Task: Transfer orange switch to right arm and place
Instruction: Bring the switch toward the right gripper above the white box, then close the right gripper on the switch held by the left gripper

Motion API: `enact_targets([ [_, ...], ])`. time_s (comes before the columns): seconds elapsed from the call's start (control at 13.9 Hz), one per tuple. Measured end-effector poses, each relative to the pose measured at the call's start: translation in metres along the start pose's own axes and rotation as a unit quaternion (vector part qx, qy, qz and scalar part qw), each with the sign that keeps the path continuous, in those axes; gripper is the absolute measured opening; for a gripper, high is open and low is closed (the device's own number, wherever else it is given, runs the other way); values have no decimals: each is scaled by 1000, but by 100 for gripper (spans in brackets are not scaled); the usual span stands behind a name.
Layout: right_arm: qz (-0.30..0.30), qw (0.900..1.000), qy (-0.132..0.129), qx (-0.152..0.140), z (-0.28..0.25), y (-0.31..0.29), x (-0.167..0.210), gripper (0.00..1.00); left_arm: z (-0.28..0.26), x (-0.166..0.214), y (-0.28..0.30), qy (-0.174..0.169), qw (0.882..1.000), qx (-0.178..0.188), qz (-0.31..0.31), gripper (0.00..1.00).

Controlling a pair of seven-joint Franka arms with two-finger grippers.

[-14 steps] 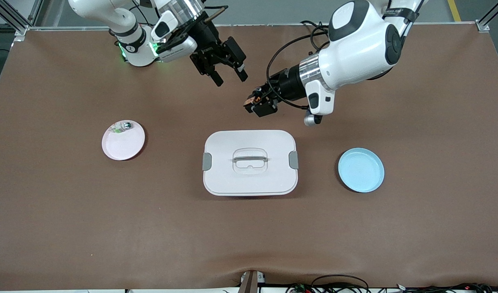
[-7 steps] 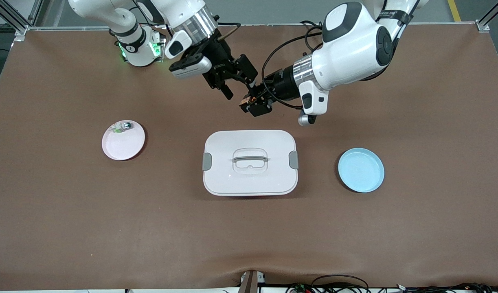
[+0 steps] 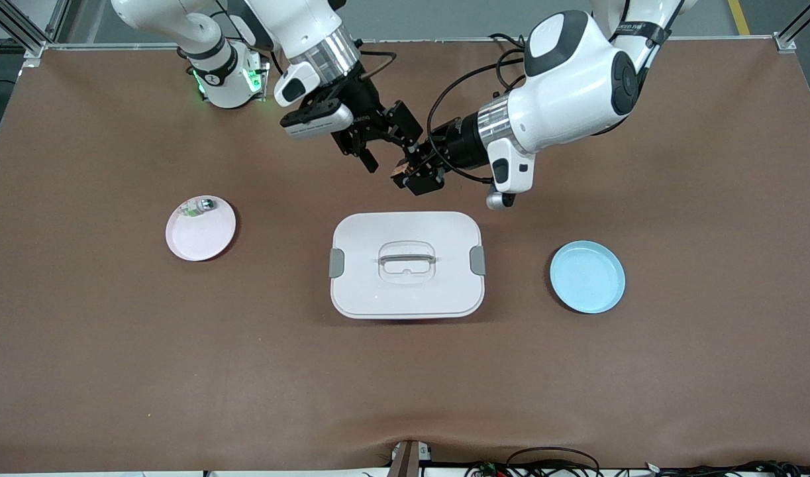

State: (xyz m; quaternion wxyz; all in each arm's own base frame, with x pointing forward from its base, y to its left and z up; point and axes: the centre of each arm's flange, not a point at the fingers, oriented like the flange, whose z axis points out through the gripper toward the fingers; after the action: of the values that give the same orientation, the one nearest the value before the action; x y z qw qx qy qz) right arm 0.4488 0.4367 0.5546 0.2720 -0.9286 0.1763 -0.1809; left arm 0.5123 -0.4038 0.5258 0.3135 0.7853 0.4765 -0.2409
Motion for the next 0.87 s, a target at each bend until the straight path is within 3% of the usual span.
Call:
enact_targets([
  [0.58,-4,1000,-4,-6,10,3,-3,96,-2,-5,1,-2,1000,-2,4,73],
  [0.87,10,1000,-2,8,3,-8,-5,52,2,-5,0,-2,1000,1,4,73],
])
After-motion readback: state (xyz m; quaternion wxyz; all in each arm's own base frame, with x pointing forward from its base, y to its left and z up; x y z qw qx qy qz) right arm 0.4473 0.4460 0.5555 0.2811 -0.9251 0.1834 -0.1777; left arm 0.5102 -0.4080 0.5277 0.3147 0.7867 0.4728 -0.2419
